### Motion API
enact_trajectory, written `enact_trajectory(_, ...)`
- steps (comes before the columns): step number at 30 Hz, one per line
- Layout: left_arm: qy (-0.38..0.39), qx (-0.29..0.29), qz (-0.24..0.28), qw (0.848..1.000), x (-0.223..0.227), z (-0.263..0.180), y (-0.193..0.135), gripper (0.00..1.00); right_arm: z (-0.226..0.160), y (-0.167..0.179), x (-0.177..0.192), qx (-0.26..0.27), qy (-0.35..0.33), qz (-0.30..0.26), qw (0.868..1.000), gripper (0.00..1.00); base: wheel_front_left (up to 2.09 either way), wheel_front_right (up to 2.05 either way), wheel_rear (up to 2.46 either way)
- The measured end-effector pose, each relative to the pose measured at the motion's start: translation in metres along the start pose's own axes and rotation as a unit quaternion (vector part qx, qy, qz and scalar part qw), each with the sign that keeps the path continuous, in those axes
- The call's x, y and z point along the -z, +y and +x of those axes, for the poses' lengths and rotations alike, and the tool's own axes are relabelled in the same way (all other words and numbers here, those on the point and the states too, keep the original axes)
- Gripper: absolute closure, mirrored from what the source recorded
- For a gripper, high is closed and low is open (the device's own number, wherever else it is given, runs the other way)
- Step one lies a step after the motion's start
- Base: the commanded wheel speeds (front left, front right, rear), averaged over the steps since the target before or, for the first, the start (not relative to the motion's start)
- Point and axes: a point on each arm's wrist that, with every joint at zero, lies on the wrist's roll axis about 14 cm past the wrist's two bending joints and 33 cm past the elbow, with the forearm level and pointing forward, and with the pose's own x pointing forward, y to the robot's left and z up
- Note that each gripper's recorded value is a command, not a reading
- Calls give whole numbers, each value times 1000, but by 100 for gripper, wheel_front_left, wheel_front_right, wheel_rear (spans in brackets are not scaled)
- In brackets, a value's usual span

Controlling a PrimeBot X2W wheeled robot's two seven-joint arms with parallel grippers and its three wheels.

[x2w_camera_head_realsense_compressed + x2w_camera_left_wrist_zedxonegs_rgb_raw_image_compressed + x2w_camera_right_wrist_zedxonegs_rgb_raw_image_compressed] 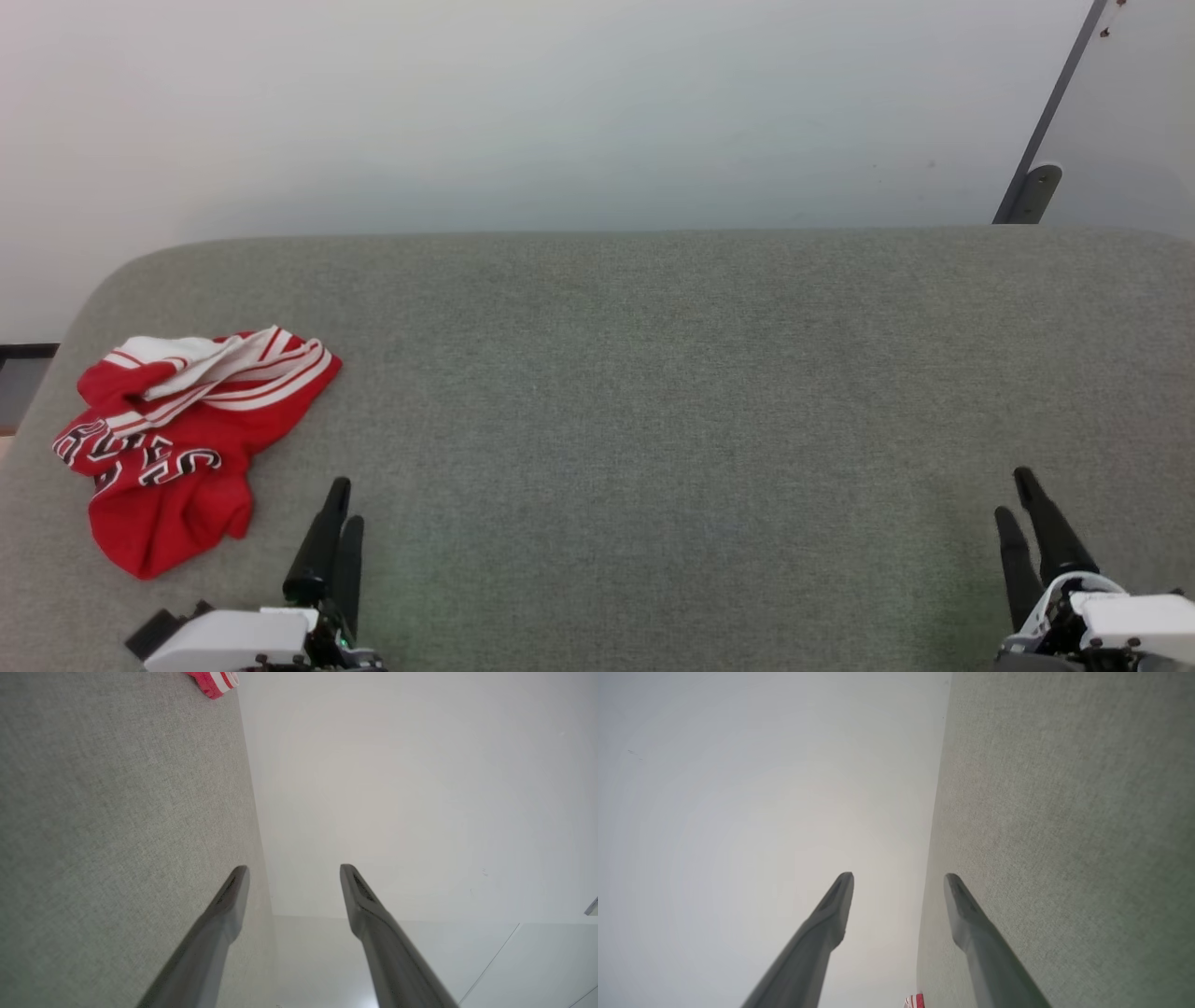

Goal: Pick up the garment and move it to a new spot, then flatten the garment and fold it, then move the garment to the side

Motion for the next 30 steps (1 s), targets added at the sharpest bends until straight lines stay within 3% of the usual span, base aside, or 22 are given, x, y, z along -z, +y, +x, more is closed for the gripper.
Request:
enact_trajectory(15, -11, 6, 156, 988, -10, 7, -12, 0, 14, 21, -6, -22, -7, -134, 991, 0, 0, 0, 0)
enact_trajectory(30, -21, 16, 335, 942, -12, 8, -24, 0, 15, 24, -5, -27, -3, -321, 947, 0, 0, 0, 0)
